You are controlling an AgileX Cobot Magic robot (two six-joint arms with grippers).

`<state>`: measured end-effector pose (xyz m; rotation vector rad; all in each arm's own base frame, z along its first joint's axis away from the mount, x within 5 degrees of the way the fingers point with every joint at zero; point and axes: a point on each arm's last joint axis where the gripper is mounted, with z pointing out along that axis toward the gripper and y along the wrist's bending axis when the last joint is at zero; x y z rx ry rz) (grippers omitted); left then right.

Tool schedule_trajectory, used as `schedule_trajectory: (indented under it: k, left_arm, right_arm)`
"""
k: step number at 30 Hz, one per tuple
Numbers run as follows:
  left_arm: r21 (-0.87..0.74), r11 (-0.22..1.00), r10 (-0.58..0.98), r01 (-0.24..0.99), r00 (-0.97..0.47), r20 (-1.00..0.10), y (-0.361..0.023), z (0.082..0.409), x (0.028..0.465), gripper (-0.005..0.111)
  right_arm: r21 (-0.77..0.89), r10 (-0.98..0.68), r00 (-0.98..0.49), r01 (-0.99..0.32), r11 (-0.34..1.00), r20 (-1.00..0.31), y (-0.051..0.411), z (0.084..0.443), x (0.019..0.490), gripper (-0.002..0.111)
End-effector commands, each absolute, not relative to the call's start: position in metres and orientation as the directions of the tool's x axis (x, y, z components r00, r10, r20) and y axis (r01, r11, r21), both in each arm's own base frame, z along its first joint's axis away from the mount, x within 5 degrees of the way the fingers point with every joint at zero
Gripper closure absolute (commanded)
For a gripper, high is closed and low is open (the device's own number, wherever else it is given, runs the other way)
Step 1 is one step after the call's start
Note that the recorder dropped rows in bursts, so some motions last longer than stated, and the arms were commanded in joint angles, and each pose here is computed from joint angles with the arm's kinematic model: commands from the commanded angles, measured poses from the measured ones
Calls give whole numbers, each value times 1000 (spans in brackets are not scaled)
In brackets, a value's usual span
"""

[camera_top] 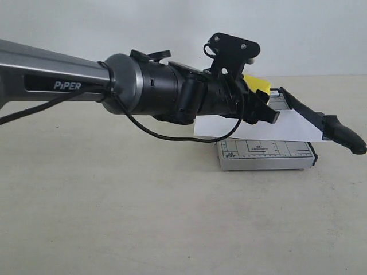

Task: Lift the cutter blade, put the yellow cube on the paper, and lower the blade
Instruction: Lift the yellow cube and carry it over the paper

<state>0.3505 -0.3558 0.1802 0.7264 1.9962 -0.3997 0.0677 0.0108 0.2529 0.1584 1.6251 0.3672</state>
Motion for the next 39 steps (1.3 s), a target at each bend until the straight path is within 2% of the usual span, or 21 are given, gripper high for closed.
schedule_trajectory:
  k: [1,13,39]
  left_arm:
    - [21,762,345,647,-379,-859,-360,171,353,102]
    - [23,763,356,646,-389,-850,-368,151,361,102]
    - [52,794,356,605,-395,-847,-368,139,372,102]
  right_arm:
    - [328,319,-89,-118,937,-944,11,253,67,108]
    - [328,319,-89,-118,937,-944,11,253,67,108]
    - [328,319,-89,-118,937,-944,11,253,67,108]
